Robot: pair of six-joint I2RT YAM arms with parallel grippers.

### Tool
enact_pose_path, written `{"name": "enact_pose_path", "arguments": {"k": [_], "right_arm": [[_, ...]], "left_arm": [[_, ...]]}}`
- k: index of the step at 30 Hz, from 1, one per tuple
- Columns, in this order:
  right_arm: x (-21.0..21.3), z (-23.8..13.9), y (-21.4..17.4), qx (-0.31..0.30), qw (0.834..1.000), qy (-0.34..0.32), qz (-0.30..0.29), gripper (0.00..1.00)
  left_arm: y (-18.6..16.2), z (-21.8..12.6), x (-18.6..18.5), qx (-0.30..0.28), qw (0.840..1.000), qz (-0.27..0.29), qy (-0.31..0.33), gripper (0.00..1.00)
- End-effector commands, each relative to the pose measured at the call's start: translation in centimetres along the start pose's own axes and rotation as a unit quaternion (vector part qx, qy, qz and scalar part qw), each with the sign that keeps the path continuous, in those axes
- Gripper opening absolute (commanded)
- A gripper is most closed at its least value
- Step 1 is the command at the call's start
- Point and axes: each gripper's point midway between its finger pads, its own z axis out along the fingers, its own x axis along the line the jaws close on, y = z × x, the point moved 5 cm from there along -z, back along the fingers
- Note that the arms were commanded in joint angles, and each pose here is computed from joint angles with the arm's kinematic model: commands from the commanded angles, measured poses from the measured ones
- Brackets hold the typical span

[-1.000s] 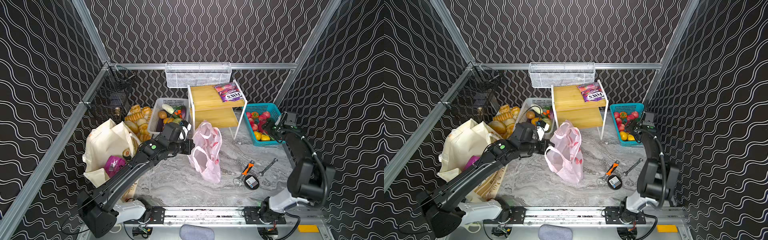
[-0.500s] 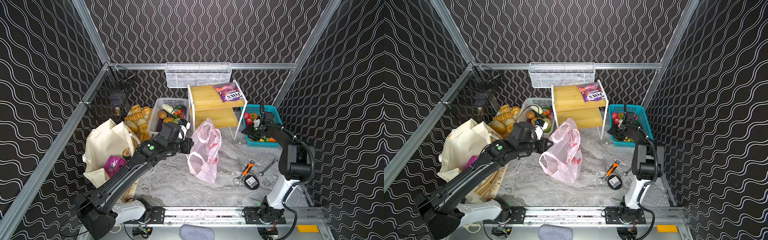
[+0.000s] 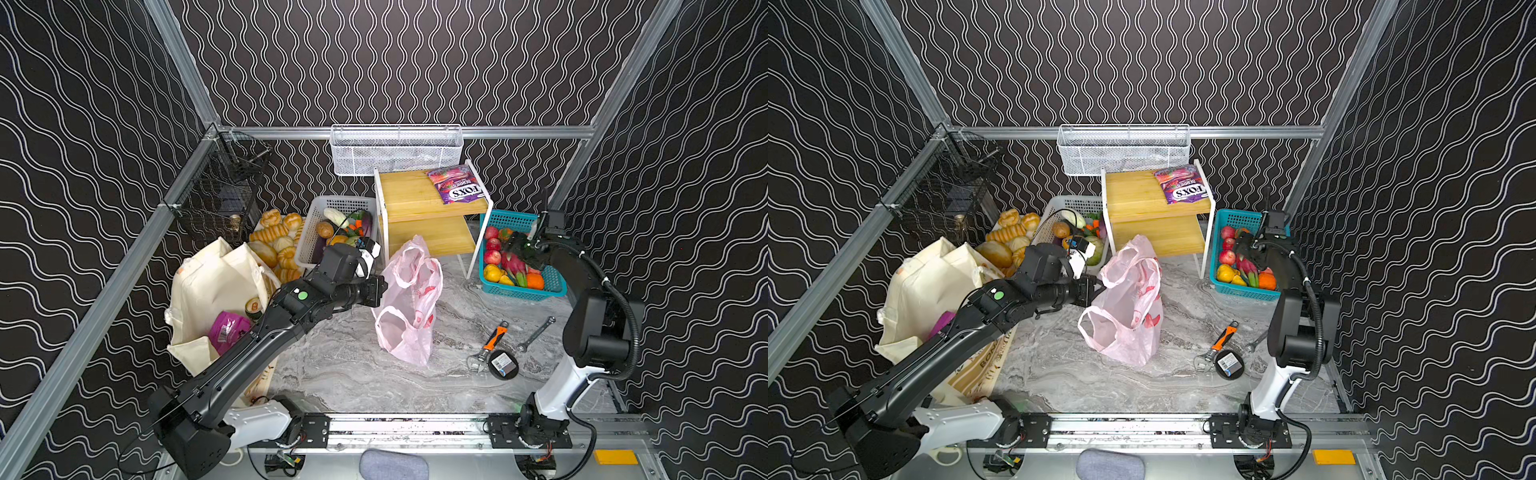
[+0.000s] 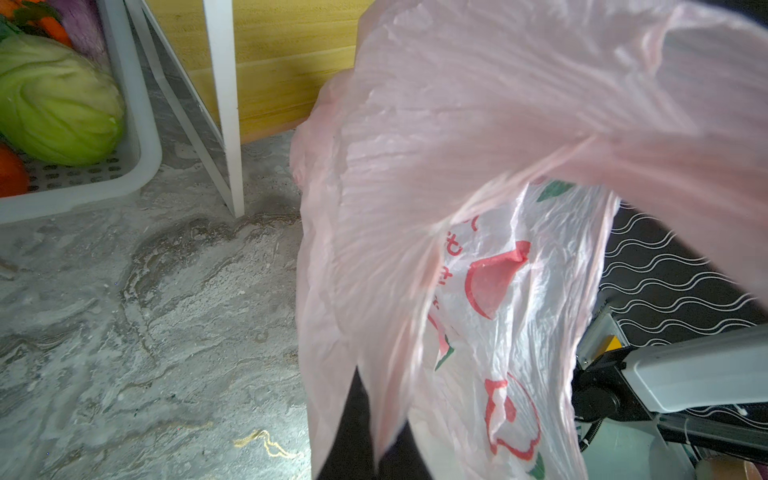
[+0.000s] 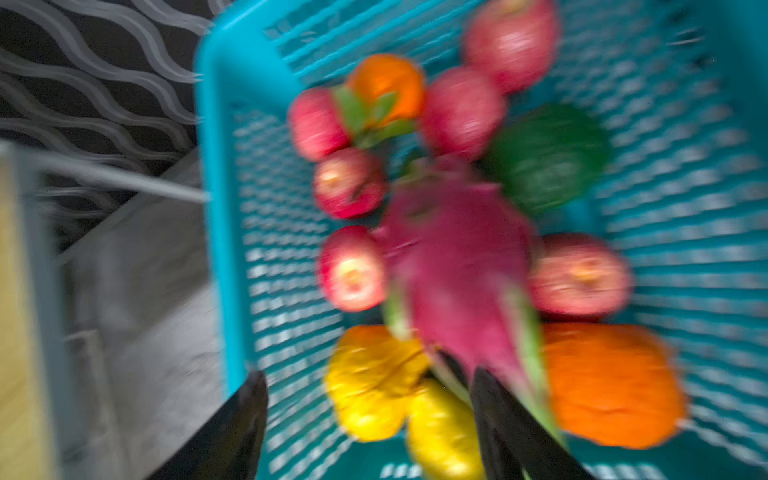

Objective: Place the mixed food into the grocery bags and tie them
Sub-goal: 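Release the bag and reach the right gripper into the teal basket while left holds bag, then grasp the pink dragon fruit with the right gripper and lift it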

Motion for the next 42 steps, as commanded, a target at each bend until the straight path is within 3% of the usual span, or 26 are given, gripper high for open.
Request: {"name": "enact_pose_path", "arguments": {"k": [1, 11, 17, 19, 23, 26, 39, 42], "right_arm": [[-2.3, 1.1, 0.5, 0.01, 1.0, -0.029, 0.002, 0.83], [-2.4, 5.8, -1.0, 0.081, 0.996, 0.022, -0.02, 0.9], [-3.1, 7.7, -2.4, 0.122, 0.992, 0.012, -0.01, 0.84], [-3.1, 7.6, -2.5, 0.119, 0.993, 0.009, -0.008, 0.76], [-2.0, 5.0, -1.3, 0.081, 0.996, 0.034, -0.01, 0.54], [-1.1, 2.5, -0.5, 0.045, 0.997, 0.059, -0.012, 0.45], [1.8, -7.0, 0.6, -0.031, 0.99, 0.135, 0.002, 0.43], [3.2, -10.1, 0.6, -0.047, 0.982, 0.181, 0.006, 0.43]], "left_arm": [[0.4, -0.3, -0.3, -0.01, 1.0, 0.008, -0.006, 0.0], [0.7, -0.8, -0.4, -0.016, 1.0, 0.008, -0.006, 0.0], [0.7, -0.9, -0.5, -0.021, 1.0, 0.005, -0.013, 0.0], [0.7, -1.0, -0.6, -0.023, 1.0, 0.005, -0.014, 0.0], [0.7, -1.1, -0.5, -0.024, 1.0, 0.005, -0.011, 0.0], [0.7, -1.1, -0.4, -0.025, 1.0, 0.0, -0.008, 0.0], [0.6, -1.0, -0.1, -0.023, 1.0, -0.012, 0.0, 0.0], [0.7, -0.9, 0.0, -0.024, 1.0, -0.013, 0.002, 0.0]]}}
